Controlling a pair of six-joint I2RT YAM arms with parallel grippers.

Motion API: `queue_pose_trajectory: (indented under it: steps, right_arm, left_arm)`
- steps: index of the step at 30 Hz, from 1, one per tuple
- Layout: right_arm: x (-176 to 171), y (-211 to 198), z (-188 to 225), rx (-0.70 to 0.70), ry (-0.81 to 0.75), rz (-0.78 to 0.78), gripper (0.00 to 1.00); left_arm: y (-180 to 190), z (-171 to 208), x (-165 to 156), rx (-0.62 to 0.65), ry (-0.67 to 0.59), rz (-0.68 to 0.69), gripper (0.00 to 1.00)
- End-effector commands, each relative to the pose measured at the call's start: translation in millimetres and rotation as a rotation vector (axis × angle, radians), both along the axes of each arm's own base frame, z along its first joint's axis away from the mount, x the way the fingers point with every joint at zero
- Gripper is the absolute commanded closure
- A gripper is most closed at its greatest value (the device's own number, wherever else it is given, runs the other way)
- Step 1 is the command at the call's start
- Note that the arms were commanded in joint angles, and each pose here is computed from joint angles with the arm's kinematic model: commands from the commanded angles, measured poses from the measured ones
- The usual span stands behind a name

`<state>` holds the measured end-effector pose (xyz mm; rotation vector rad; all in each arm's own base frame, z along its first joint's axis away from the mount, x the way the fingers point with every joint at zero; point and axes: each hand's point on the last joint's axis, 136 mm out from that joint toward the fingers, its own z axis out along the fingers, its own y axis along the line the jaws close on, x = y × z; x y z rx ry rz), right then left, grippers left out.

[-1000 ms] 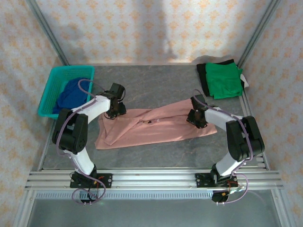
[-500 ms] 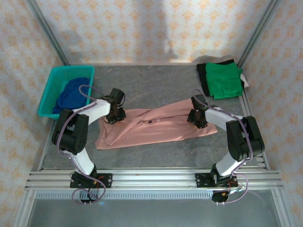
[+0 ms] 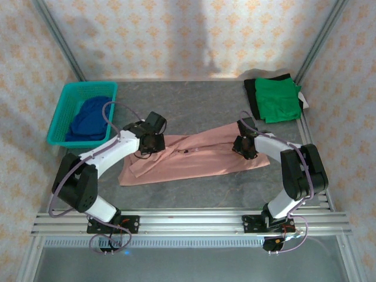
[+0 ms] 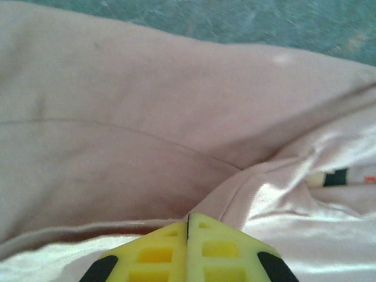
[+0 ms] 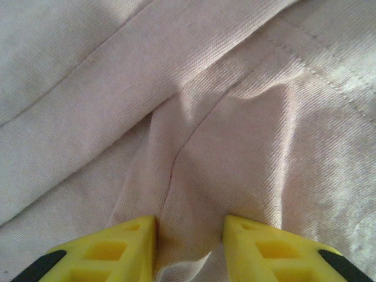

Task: Fold and stack the t-shirts

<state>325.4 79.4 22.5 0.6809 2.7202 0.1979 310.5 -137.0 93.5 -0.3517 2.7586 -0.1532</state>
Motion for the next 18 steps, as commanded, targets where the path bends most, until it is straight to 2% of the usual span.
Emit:
queue_pose_trajectory:
  steps: [1,10,11,12,14,17,18]
  right_arm:
    - [-7.3,-11.6,-7.7,-0.053,0.039,-0.001,0.65]
    - [1.1,-11.3,4.1,-0.071,0.029,0.027,0.64]
    - [1.9,-11.1,4.9,-0.072,0.028,0.028,0.64]
    - [3.6,-10.0,6.0,-0.068,0.025,0.030,0.64]
    - [6.8,-8.1,8.4,-0.062,0.022,0.035,0.64]
    - [12.2,-4.2,12.5,-0.053,0.022,0.050,0.64]
    - [14.4,-3.3,15.2,-0.053,0.018,0.054,0.64]
  left_arm:
    - [-2.9,-3.9,-23.8,0.027,0.035,0.045,1.00]
    - [-51.0,-20.0,-56.3,-0.020,0.071,0.042,0.99]
    - [-52.1,-21.3,-58.9,-0.022,0.078,0.051,0.96]
    - [-55.5,-22.3,-61.3,-0.040,0.081,0.064,0.89]
    - [-63.6,-21.1,-63.6,-0.092,0.064,0.077,0.68]
    - [-73.8,-14.8,-66.7,-0.171,0.044,0.082,0.65]
    - [-75.4,-12.0,-67.4,-0.196,0.036,0.085,0.60]
